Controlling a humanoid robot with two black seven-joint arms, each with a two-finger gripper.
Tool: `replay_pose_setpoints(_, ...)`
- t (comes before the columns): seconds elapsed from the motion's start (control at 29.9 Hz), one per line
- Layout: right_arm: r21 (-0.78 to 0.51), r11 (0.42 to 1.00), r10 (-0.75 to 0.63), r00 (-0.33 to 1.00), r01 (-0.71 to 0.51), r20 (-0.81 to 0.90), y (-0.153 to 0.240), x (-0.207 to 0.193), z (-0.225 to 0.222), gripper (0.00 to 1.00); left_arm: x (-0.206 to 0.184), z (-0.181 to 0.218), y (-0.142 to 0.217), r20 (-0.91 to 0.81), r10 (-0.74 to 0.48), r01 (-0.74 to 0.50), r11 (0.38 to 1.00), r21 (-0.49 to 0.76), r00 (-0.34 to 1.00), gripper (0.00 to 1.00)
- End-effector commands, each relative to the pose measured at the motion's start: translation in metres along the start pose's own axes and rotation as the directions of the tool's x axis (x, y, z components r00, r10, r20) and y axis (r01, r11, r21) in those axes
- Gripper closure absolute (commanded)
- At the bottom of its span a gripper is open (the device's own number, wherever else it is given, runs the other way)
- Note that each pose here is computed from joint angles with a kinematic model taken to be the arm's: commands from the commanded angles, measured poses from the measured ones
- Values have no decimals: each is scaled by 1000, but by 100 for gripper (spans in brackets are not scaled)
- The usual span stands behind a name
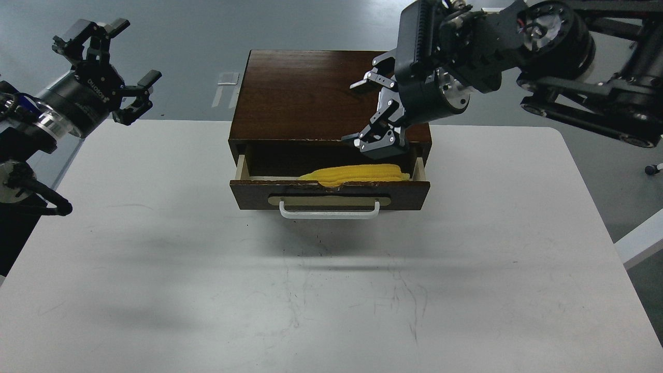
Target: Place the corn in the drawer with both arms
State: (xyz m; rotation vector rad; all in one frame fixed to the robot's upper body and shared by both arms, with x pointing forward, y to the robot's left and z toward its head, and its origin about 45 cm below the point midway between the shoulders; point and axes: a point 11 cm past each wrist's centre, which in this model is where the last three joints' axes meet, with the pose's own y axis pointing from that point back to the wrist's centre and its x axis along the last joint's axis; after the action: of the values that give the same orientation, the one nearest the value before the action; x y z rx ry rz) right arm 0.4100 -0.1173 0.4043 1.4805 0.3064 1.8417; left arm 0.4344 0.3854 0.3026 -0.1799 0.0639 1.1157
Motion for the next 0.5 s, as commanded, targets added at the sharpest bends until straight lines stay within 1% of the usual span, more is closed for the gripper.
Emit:
replay_pose_setpoints(0.0,-91,992,105,979,-90,175,37,11,34,6,-1,0,0,-1,-1,1,1000,0,1000,2)
replay_pose_setpoints(0.1,-189,971,200,923,-143,329,66,0,65,5,-2,-1,-1,-4,-3,3,1000,0,1000,2)
replay_pose_setpoints(0.17,-259,945,302,842,-202,446,84,-7,85,5,-3,-2,-2,-6,-5,5,1000,0,1000,2)
replay_pose_setpoints(0.2,-302,920,381,753,-250,536,95,-13,96,5,-3,-2,-2,-8,-7,7,1000,0,1000,2)
replay_pose_setpoints(0.27,-345,888,459,627,-304,630,102,-22,105,4,-4,-3,-3,-9,-8,8,1000,0,1000,2)
replay_pose_setpoints(0.33,-431,814,564,352,-390,747,111,-38,117,4,-4,-3,-3,-11,-9,8,1000,-2,1000,2)
replay_pose_setpoints(0.37,-451,797,577,288,-402,764,113,-43,119,4,-5,-4,-3,-13,-9,9,1000,-3,1000,2)
replay_pose_setpoints(0.4,-497,763,599,163,-412,784,118,-58,123,4,-5,-5,-3,-14,-10,10,1000,-3,1000,2)
replay_pose_setpoints(0.47,-544,736,613,55,-404,788,123,-77,125,4,-5,-6,-3,-16,-10,10,1000,-1,1000,2)
